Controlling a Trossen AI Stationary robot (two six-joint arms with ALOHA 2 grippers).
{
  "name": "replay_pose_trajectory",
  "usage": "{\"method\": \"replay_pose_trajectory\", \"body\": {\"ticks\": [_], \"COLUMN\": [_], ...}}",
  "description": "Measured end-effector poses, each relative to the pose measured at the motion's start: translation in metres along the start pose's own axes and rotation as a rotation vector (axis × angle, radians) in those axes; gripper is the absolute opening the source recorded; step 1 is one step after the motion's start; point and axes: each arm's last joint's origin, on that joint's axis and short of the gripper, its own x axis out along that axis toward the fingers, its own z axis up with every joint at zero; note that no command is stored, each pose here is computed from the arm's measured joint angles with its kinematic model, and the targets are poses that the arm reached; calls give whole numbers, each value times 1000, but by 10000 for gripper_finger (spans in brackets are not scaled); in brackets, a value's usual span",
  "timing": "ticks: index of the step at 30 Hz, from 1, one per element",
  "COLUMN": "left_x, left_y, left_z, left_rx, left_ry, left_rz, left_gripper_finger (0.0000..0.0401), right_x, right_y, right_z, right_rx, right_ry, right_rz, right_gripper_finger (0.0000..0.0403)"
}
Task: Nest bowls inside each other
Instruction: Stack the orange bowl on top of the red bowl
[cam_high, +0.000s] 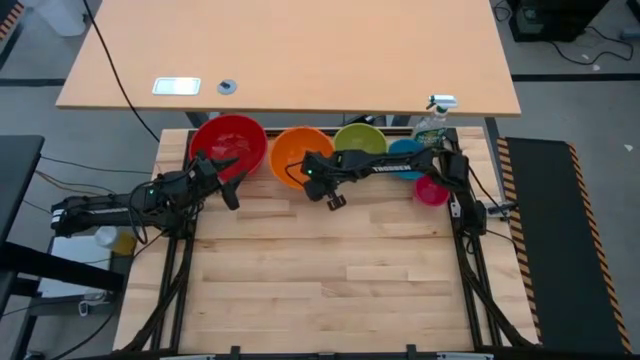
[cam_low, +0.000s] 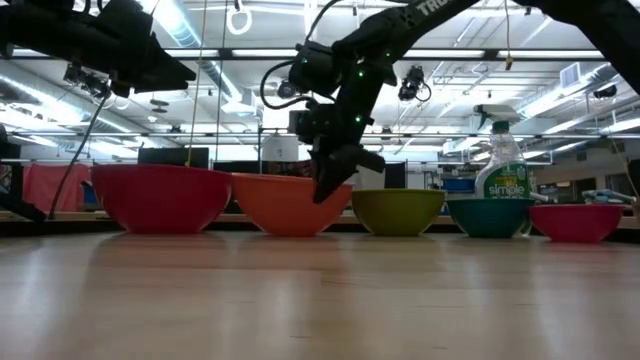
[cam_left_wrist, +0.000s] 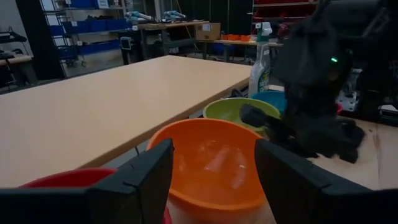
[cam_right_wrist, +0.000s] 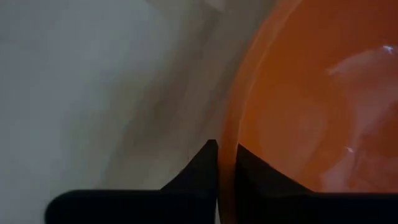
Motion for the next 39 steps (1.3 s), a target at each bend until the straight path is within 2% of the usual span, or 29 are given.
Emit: {"method": "replay_pose_trajectory", "body": {"ticks": [3,11,15,20,25,28,31,39], "left_x": [0,0,-2,-9,-12,-15,-20,-37], "left_y": [-1,-1,-1,1,2,5,7,15], "left_z": [0,1,14,39,40,41,41,43], "left_rx": [-11,-53,-102,-108,-80,-72,-72,-105], "left_ry": [1,-3,-62,-95,-78,-91,-98,-146], "left_rz": [-24,-46,-56,-97,-74,-41,-43,-60], "left_gripper_finger": [228,228,228,228,228,228,228,228], "right_x": [-3,-13,-24,-53,-80,-90,-90,-58], "right_y": [10,37,43,25,10,-1,-13,-42], "right_z": [8,28,35,49,60,70,76,91], "right_rx": [-27,-159,-188,-138,-137,-150,-170,-239], "right_ry": [-7,-15,11,-29,-20,-119,-208,-362], "right_rz": [22,56,41,-48,-161,-214,-264,-404], "right_gripper_finger": [21,29,31,26,26,27,27,27]}}
